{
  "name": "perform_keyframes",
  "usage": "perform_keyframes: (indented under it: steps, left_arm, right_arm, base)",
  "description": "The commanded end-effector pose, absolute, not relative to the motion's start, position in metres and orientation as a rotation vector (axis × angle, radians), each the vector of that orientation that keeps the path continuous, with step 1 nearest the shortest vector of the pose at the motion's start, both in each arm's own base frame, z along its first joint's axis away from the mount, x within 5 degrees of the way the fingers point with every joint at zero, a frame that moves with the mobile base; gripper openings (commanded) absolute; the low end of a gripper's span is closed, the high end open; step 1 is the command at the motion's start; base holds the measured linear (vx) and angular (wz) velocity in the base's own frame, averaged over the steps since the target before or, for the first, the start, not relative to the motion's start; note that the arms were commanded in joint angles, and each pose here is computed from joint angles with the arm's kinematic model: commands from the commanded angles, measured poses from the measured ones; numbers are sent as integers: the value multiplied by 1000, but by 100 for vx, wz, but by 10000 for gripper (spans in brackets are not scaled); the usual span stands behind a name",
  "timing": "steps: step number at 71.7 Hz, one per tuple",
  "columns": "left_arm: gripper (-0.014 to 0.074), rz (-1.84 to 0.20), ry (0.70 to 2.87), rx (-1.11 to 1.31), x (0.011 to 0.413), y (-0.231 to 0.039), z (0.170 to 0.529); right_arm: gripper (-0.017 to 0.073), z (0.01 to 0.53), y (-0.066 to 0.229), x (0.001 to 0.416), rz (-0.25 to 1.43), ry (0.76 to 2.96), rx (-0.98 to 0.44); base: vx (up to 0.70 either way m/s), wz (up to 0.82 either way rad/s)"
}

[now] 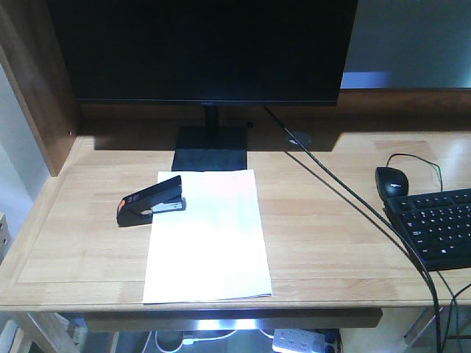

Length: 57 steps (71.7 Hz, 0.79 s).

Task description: Grab stapler and paper to desk for stapling

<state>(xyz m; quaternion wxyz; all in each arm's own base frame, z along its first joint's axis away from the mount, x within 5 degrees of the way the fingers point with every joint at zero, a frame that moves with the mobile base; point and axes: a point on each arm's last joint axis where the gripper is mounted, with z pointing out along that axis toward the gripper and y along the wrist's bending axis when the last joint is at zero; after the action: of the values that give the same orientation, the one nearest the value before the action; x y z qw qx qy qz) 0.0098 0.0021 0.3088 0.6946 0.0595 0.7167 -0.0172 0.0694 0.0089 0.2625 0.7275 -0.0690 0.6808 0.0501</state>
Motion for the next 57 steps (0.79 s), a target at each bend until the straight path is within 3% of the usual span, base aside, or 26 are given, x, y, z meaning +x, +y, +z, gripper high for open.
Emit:
perform_keyframes:
  steps: [1, 10, 36, 44, 54, 57]
  left_arm:
    - [-6, -55, 1557, 128, 8, 2, 309]
    - [-6, -106, 1650, 116, 12, -1, 302]
    - [-6, -118, 1464, 104, 12, -1, 319]
    - [-6, -118, 1464, 104, 12, -1, 319]
    - [-6, -118, 1464, 104, 12, -1, 319]
    - [-6, -118, 1464, 104, 12, -1, 319]
  right_arm:
    - [486, 272, 8, 69, 81, 1477, -162]
    - [486, 272, 8, 69, 81, 1477, -162]
    - [449, 272, 8, 69, 87, 1479, -150]
    - [316, 271, 3, 70, 97, 1491, -63]
    - [0, 271, -1, 70, 83, 1496, -9]
    - [-16, 271, -1, 70, 86, 1495, -13]
  base:
    - [0, 0]
    - [0, 0]
    - [0, 0]
    - [0, 0]
    - [0, 0]
    - [0, 0]
